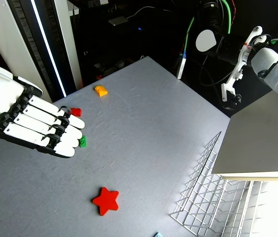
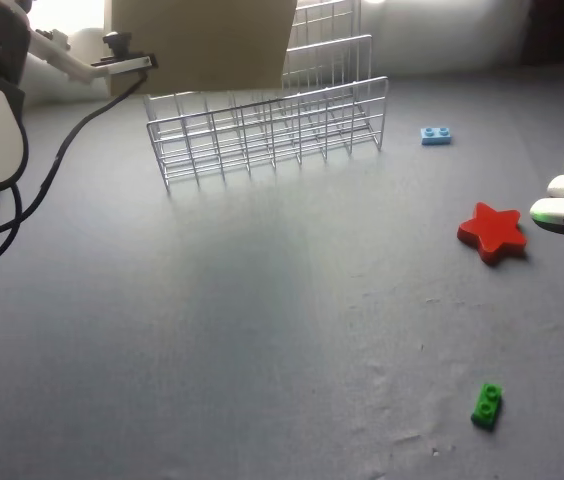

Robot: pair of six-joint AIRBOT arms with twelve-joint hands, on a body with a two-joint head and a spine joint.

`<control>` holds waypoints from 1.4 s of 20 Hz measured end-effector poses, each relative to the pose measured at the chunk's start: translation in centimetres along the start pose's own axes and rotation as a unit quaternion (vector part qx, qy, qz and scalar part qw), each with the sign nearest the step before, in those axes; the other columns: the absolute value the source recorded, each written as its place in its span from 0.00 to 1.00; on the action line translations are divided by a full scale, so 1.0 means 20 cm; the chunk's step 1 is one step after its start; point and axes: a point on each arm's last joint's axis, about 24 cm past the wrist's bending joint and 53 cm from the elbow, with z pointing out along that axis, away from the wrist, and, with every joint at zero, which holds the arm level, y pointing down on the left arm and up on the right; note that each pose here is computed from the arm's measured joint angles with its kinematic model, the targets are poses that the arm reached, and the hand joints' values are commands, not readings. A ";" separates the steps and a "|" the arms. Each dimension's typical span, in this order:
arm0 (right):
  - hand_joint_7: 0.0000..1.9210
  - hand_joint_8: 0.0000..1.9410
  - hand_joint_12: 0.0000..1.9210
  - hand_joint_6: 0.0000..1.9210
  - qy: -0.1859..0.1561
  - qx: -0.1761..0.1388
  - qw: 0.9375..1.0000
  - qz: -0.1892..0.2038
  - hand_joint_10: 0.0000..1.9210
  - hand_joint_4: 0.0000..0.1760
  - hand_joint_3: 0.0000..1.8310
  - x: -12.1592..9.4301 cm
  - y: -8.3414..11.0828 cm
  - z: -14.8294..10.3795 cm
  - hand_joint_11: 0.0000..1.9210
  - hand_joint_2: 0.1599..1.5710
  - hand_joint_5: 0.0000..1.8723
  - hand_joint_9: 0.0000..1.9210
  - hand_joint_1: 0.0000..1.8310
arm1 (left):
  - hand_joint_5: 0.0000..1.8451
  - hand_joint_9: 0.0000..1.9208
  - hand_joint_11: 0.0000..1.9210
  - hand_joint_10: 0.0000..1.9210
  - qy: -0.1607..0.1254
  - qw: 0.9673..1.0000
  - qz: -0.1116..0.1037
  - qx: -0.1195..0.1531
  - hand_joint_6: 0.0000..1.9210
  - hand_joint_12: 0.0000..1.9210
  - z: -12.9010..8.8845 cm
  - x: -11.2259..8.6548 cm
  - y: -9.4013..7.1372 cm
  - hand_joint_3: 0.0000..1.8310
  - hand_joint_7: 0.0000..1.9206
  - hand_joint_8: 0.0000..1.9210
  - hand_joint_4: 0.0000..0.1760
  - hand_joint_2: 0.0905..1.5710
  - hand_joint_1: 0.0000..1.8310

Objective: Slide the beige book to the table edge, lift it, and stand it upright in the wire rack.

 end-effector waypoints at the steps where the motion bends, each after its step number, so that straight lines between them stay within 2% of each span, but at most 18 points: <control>1: 0.00 0.00 0.00 0.00 0.000 0.000 1.000 0.000 0.00 0.00 0.00 0.00 0.00 0.00 0.00 0.69 0.00 0.00 0.00 | 0.41 0.48 0.25 0.32 0.002 1.000 0.003 0.000 0.65 0.68 -0.01 0.00 0.01 0.00 0.49 0.60 0.00 0.74 0.65; 8: 0.00 0.00 0.00 0.00 -0.002 -0.001 1.000 -0.001 0.00 0.00 0.00 -0.01 0.00 0.00 0.00 0.69 0.00 0.00 0.00 | 0.41 0.48 0.25 0.30 0.000 1.000 0.002 0.007 0.65 0.66 0.00 0.01 0.03 0.00 0.49 0.60 0.00 0.74 0.65; 14: 0.00 0.00 0.00 0.00 -0.002 -0.002 1.000 -0.001 0.00 0.00 0.00 0.00 0.01 0.00 0.00 0.69 0.00 0.00 0.00 | 0.41 0.49 0.25 0.31 0.001 1.000 0.008 0.008 0.65 0.68 -0.04 0.01 0.07 0.00 0.49 0.60 0.00 0.74 0.65; 19: 0.00 0.00 0.00 0.00 -0.001 -0.002 1.000 -0.001 0.00 0.00 0.00 0.00 0.01 0.00 0.00 0.69 0.00 0.00 0.00 | 0.41 0.49 0.26 0.31 0.002 1.000 0.005 0.017 0.65 0.65 -0.05 0.04 0.09 0.00 0.50 0.60 0.00 0.74 0.66; 24: 0.00 0.00 0.00 0.00 -0.001 -0.003 1.000 -0.001 0.00 0.00 0.00 0.00 0.01 0.00 0.00 0.69 0.00 0.00 0.00 | 0.40 0.49 0.24 0.32 -0.003 1.000 -0.003 0.015 0.67 0.67 -0.07 0.07 0.15 0.00 0.49 0.60 0.00 0.74 0.66; 25: 0.00 0.00 0.00 0.00 -0.001 -0.003 1.000 -0.001 0.00 0.00 0.00 0.00 0.01 0.00 0.00 0.69 0.00 0.00 0.00 | 0.39 0.46 0.24 0.32 -0.001 1.000 -0.003 0.017 0.67 0.68 -0.07 0.07 0.15 0.00 0.47 0.63 0.00 0.75 0.65; 28: 0.00 0.00 0.00 0.00 -0.001 -0.003 1.000 -0.001 0.00 0.00 0.00 0.00 0.01 0.00 0.00 0.68 0.00 0.00 0.00 | 0.41 0.47 0.25 0.33 -0.003 1.000 -0.006 0.021 0.65 0.69 -0.07 0.09 0.16 0.00 0.50 0.59 0.00 0.74 0.66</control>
